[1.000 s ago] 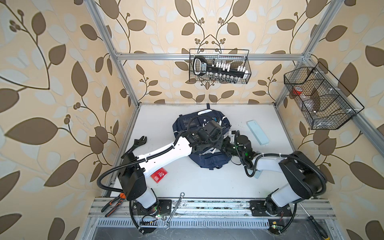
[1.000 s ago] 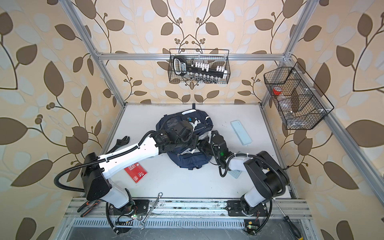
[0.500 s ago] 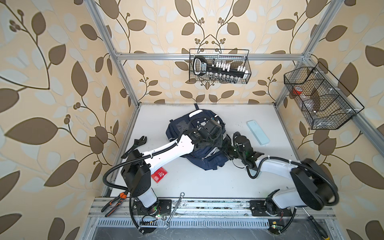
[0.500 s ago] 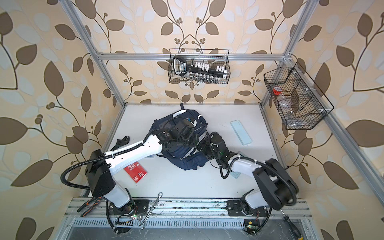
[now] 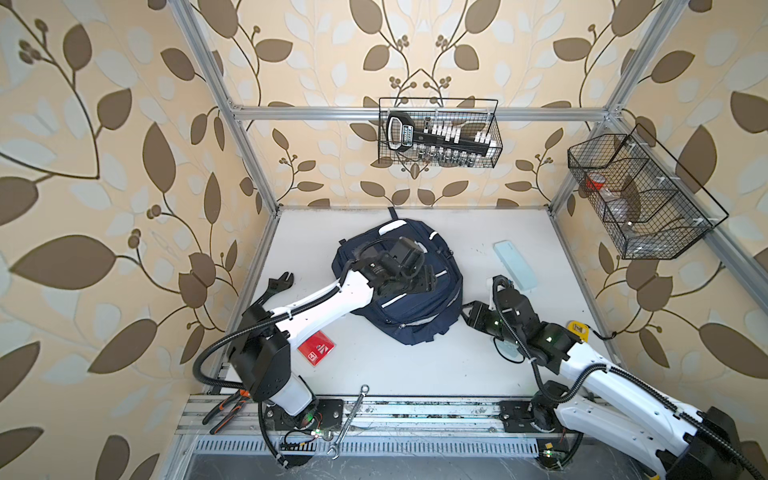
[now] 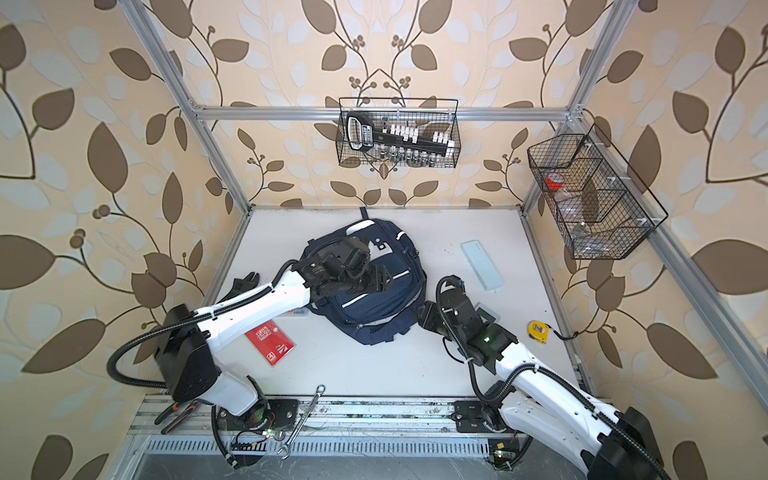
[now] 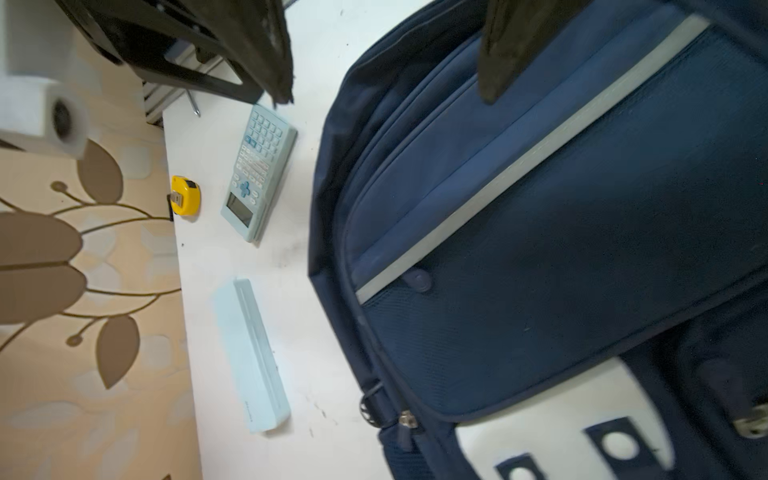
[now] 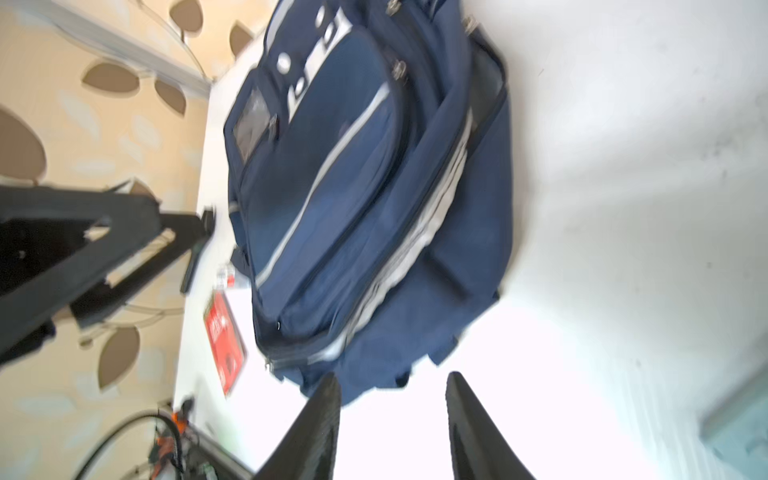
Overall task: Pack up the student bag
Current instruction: 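Release the book and move both grippers to the backpack zipper pulls, then grasp the zipper pull with the right gripper while the left holds the bag edge, then pull the zipper pull along the backpack with the right gripper while the left holds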
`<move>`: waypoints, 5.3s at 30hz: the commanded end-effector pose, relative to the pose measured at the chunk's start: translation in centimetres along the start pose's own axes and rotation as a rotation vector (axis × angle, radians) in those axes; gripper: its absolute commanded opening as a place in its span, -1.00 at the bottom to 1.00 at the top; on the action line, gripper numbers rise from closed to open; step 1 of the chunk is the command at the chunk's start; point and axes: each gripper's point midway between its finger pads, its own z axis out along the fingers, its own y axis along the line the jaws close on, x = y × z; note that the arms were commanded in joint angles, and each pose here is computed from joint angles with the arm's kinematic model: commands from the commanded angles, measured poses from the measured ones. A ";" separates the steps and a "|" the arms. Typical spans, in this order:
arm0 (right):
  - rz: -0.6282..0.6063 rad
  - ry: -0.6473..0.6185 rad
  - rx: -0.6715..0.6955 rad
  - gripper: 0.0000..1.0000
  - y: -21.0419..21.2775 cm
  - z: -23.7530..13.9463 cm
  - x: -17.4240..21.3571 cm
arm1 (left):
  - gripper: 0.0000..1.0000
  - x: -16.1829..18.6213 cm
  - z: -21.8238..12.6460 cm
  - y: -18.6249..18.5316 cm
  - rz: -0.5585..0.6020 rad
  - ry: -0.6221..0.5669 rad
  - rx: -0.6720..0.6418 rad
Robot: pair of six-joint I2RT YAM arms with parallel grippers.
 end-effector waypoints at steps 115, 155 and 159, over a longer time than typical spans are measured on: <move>-0.388 0.171 -0.019 -1.00 9.6 4.6 6.5 | 0.35 3.5 -4.9 14.4 -0.598 -0.043 -0.194; -0.360 0.169 -0.113 -1.00 11.4 3.2 7.7 | -0.52 6.0 2.0 2.9 -0.705 0.126 0.031; -0.361 0.169 -0.087 -1.00 10.8 3.2 7.7 | -1.00 6.2 2.1 3.1 -0.697 0.135 0.012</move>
